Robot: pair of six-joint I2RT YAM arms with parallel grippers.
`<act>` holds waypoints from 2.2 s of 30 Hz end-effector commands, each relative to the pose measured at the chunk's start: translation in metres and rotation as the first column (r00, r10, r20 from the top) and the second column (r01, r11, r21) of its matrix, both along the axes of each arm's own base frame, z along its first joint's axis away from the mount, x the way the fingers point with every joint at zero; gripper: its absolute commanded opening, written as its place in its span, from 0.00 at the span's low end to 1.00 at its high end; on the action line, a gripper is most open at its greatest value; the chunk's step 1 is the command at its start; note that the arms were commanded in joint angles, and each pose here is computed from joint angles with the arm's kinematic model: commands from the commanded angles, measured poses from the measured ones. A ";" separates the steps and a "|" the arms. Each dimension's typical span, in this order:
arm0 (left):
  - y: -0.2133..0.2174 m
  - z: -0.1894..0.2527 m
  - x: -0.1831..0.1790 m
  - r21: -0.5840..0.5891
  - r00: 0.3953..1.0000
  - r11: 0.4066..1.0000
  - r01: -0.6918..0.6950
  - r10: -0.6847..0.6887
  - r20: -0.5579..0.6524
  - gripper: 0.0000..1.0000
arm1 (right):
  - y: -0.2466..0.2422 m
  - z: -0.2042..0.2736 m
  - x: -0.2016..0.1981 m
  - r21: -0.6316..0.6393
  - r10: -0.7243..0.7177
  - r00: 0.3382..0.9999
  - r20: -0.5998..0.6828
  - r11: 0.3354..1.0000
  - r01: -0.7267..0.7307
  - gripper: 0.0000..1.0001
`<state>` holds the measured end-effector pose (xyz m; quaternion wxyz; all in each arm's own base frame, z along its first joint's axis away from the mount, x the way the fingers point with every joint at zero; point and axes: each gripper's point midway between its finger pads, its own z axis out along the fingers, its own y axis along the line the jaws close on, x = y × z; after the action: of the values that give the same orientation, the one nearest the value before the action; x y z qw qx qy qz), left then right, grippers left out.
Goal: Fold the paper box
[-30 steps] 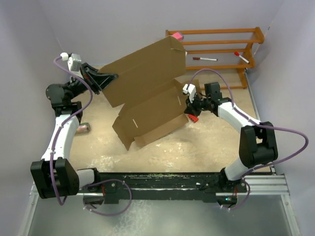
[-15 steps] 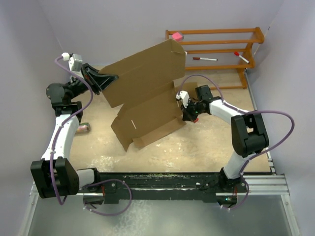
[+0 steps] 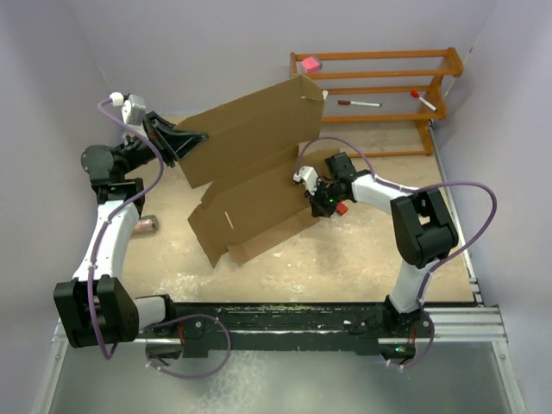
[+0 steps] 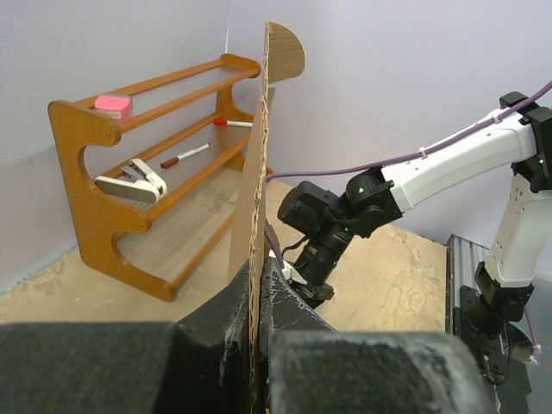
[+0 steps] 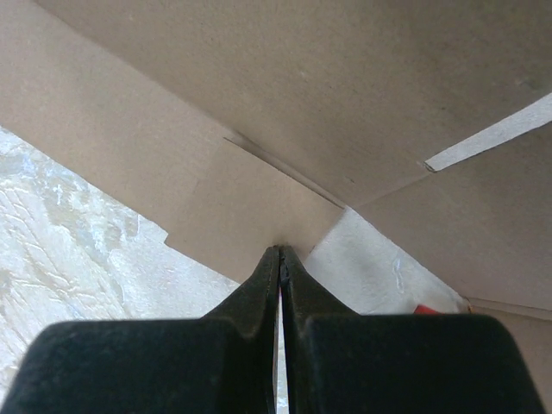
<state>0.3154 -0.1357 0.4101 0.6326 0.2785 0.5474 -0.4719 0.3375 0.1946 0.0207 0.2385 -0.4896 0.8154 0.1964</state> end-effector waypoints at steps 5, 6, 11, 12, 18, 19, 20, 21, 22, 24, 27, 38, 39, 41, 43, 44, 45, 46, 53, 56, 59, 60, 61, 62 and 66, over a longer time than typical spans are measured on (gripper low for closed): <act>0.003 0.006 0.002 0.008 0.998 1.000 -0.029 0.029 0.050 0.04 | -0.001 0.001 -0.001 -0.039 -0.004 1.000 -0.010 0.999 0.003 0.00; 0.003 0.006 0.002 0.007 0.998 1.000 -0.030 0.030 0.050 0.04 | -0.001 0.000 -0.002 -0.039 0.000 1.000 -0.015 0.999 -0.001 0.00; 0.003 0.009 -0.001 0.010 0.998 1.000 -0.028 0.028 0.063 0.04 | 0.008 0.038 0.001 0.068 0.051 0.998 0.037 0.996 -0.053 0.01; 0.003 0.010 -0.001 0.012 0.997 1.000 -0.028 0.027 0.066 0.04 | 0.008 0.052 0.001 0.103 0.056 0.996 0.063 0.993 -0.063 0.05; 0.002 0.019 -0.005 0.013 0.996 1.000 -0.026 0.025 0.087 0.04 | -0.017 0.122 -0.007 0.275 0.108 0.977 0.187 0.949 -0.157 0.21; 0.002 0.021 -0.006 0.009 0.996 1.000 -0.026 0.025 0.090 0.04 | -0.025 0.132 -0.007 0.295 0.101 0.973 0.208 0.942 -0.161 0.23; 0.002 0.023 -0.007 0.007 0.995 1.000 -0.024 0.024 0.093 0.04 | -0.029 0.141 -0.009 0.312 0.103 0.967 0.232 0.934 -0.174 0.26; 0.002 0.025 -0.008 0.005 0.995 1.000 -0.021 0.021 0.095 0.04 | -0.034 0.150 -0.011 0.327 0.100 0.962 0.254 0.927 -0.183 0.29; 0.002 0.026 -0.009 0.002 0.995 1.000 -0.017 0.017 0.097 0.04 | -0.038 0.160 -0.013 0.343 0.098 0.956 0.277 0.919 -0.193 0.32; 0.001 0.028 -0.010 -0.005 0.995 1.000 -0.011 0.011 0.099 0.04 | -0.046 0.181 -0.012 0.372 0.062 0.944 0.323 0.909 -0.187 0.40; 0.000 0.031 -0.014 -0.011 0.994 1.000 0.002 0.000 0.109 0.04 | -0.061 0.205 0.003 0.416 -0.065 0.932 0.356 0.904 -0.096 0.59; -0.003 0.038 -0.025 -0.005 0.990 1.000 0.031 -0.030 0.141 0.04 | -0.098 0.212 0.061 0.438 -0.271 0.860 0.433 0.897 0.062 0.89; -0.003 0.038 -0.026 -0.004 0.989 0.999 0.032 -0.031 0.143 0.04 | -0.096 0.206 0.061 0.435 -0.257 0.868 0.425 0.899 0.053 0.88; -0.003 0.039 -0.027 -0.007 0.989 0.999 0.033 -0.032 0.145 0.04 | -0.094 0.190 0.061 0.435 -0.236 0.890 0.391 0.899 0.047 0.87; -0.004 0.040 -0.028 -0.009 0.988 0.999 0.038 -0.037 0.148 0.04 | -0.095 0.176 0.064 0.432 -0.240 0.903 0.357 0.899 0.068 0.86; -0.004 0.041 -0.028 -0.010 0.988 0.999 0.042 -0.040 0.149 0.04 | -0.095 0.171 0.066 0.430 -0.240 0.908 0.344 0.900 0.074 0.86; -0.004 0.041 -0.029 -0.011 0.988 0.999 0.044 -0.042 0.151 0.04 | -0.096 0.167 0.068 0.424 -0.238 0.911 0.336 0.902 0.079 0.85; -0.005 0.042 -0.029 -0.011 0.987 0.999 0.045 -0.043 0.153 0.04 | -0.096 0.163 0.070 0.421 -0.236 0.915 0.328 0.903 0.083 0.84; -0.005 0.045 -0.029 -0.008 0.985 0.999 0.048 -0.046 0.164 0.04 | -0.084 0.165 0.064 0.441 -0.170 0.934 0.315 0.898 0.015 0.40; -0.005 0.049 -0.026 -0.008 0.984 0.999 0.046 -0.044 0.171 0.04 | -0.084 0.181 0.063 0.456 -0.195 0.917 0.348 0.890 0.016 0.05; -0.007 0.059 -0.026 -0.006 0.981 0.999 0.051 -0.049 0.188 0.04 | -0.083 0.202 0.069 0.492 -0.259 0.890 0.377 0.870 0.045 0.00; -0.008 0.063 -0.027 0.000 0.980 0.999 0.051 -0.050 0.195 0.04 | -0.082 0.210 0.072 0.508 -0.285 0.879 0.383 0.860 0.058 0.00; -0.009 0.065 -0.026 0.005 0.982 0.999 0.046 -0.046 0.186 0.04 | -0.080 0.218 0.075 0.523 -0.304 0.869 0.391 0.850 0.063 0.00; -0.011 0.066 -0.024 0.016 0.984 0.999 0.036 -0.038 0.176 0.04 | -0.078 0.225 0.078 0.538 -0.321 0.860 0.396 0.840 0.066 0.00; -0.022 0.069 -0.022 0.096 0.984 0.995 -0.012 -0.005 0.176 0.04 | -0.052 0.247 0.087 0.619 -0.372 0.837 0.402 0.784 0.050 0.00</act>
<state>0.2981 -0.1484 0.4634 0.6507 0.3270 0.5047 -0.4636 0.4125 0.1166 0.2259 0.5439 -0.3546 0.7158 0.2570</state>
